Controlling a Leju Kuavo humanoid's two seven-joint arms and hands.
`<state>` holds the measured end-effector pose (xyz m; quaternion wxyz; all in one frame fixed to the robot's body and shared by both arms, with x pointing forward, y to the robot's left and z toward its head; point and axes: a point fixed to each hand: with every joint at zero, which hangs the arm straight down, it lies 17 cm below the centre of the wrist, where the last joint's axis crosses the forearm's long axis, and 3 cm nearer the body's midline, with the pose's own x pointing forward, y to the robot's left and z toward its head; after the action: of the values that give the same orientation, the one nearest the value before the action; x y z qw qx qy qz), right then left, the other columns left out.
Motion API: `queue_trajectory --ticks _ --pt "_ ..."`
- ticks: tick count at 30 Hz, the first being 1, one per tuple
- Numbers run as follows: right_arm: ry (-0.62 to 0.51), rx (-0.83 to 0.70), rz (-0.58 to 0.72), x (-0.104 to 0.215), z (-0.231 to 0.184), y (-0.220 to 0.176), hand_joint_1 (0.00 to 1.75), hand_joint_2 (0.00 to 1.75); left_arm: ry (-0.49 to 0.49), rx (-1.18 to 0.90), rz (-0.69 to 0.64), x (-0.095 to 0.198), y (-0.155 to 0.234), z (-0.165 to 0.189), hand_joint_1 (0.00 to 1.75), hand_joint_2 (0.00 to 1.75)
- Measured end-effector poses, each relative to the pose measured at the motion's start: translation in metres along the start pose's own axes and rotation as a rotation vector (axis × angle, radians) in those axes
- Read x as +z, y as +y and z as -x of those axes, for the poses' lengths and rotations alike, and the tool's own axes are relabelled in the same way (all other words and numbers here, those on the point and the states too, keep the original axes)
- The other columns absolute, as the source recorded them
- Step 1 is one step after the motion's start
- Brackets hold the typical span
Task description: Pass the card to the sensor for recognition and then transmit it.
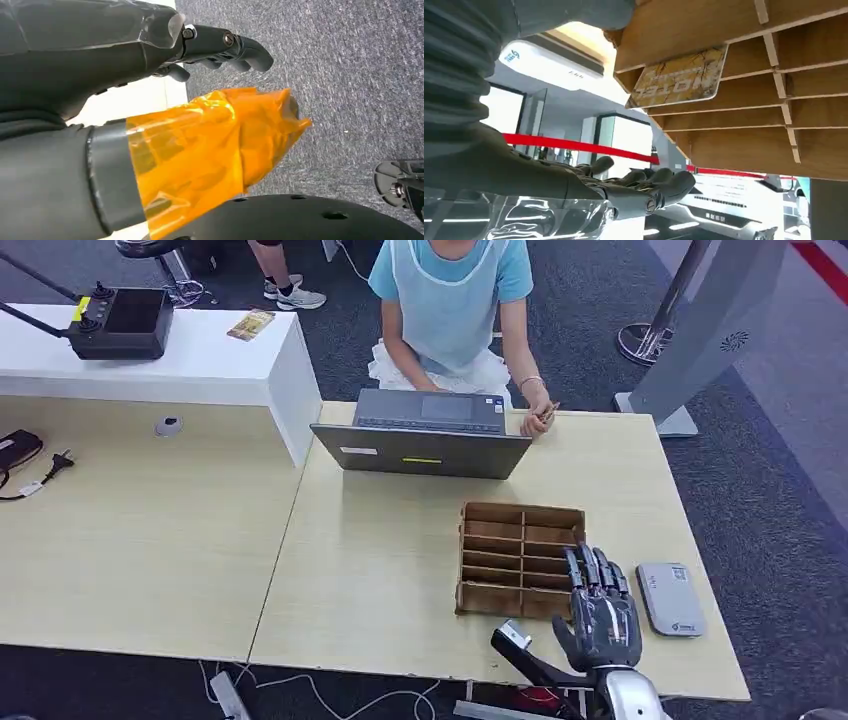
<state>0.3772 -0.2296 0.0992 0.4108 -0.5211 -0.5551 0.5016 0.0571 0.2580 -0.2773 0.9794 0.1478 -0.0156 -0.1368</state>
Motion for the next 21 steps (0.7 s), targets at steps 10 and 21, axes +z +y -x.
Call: queue_trajectory --ticks 10,21 --pt "0.006 0.0 -0.017 0.0009 0.0022 0.0064 0.58 1.75 0.001 0.003 0.001 0.0001 -0.0003 0.0 0.0 0.0" --pt "0.007 0.001 -0.022 0.0007 0.0022 0.0081 0.54 1.75 0.002 0.006 0.002 0.0001 -0.0004 0.0001 0.0 0.0"
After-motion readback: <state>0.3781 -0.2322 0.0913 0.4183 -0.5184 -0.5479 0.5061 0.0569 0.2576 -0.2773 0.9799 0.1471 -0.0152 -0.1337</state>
